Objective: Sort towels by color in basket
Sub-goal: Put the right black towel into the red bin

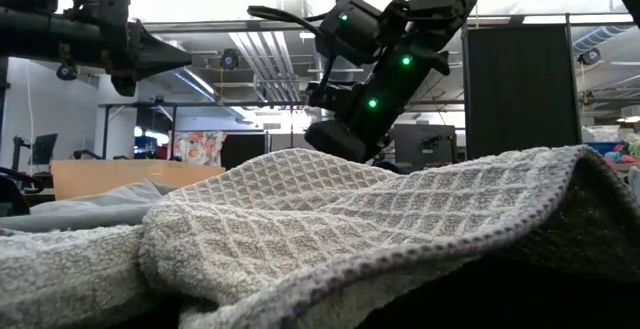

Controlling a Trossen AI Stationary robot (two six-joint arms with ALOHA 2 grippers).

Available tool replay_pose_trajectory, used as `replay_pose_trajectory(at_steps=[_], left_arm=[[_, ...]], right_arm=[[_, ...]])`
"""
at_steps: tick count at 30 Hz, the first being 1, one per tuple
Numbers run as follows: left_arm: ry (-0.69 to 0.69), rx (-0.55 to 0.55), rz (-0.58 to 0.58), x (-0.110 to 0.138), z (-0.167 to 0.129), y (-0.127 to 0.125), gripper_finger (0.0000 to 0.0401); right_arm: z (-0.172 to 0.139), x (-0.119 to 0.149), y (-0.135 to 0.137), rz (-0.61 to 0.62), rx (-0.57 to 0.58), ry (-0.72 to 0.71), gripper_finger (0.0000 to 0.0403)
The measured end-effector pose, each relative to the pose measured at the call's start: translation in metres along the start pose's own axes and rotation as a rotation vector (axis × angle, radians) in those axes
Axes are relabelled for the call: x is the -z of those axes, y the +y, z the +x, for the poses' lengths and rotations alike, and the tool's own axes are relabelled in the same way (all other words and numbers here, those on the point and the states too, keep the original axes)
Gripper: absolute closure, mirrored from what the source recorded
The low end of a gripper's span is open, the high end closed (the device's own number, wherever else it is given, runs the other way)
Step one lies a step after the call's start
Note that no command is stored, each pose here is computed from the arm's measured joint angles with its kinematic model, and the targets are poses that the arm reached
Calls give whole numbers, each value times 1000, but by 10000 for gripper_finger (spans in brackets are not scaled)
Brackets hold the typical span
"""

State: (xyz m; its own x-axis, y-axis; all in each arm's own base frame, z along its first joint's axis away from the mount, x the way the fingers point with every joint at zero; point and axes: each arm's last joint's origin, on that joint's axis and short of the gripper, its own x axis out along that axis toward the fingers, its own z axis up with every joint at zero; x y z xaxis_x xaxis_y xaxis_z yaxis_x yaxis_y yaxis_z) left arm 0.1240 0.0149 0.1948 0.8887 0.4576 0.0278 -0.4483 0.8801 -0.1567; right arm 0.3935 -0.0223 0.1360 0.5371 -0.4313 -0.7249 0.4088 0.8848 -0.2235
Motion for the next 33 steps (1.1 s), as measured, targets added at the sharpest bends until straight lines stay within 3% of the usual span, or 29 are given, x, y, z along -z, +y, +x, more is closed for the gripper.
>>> replay_pose_trajectory(at_steps=[4,7,12,18,25,28,33], left_arm=[[15,-2,-12,2,1,0,401],[23,-3,-15,3,2,-1,401],[22,-3,-38,3,2,-1,401],[23,-1,-42,3,2,-1,401],[22,1,-43,3,2,-1,401],[19,1,-44,3,2,-1,401],[18,1,-45,2,2,-1,401]], right_arm=[[-5,-3,-2,-24,0,-10,368],[-14,-9,-6,-42,3,-33,387],[-53,-28,-19,-59,-6,-110,394],[-123,-55,-47,-90,-9,-298,394],[-201,-74,-83,-124,89,-552,394],[-226,-78,-96,-133,188,-603,394],[-250,-78,-112,-178,462,-562,394]])
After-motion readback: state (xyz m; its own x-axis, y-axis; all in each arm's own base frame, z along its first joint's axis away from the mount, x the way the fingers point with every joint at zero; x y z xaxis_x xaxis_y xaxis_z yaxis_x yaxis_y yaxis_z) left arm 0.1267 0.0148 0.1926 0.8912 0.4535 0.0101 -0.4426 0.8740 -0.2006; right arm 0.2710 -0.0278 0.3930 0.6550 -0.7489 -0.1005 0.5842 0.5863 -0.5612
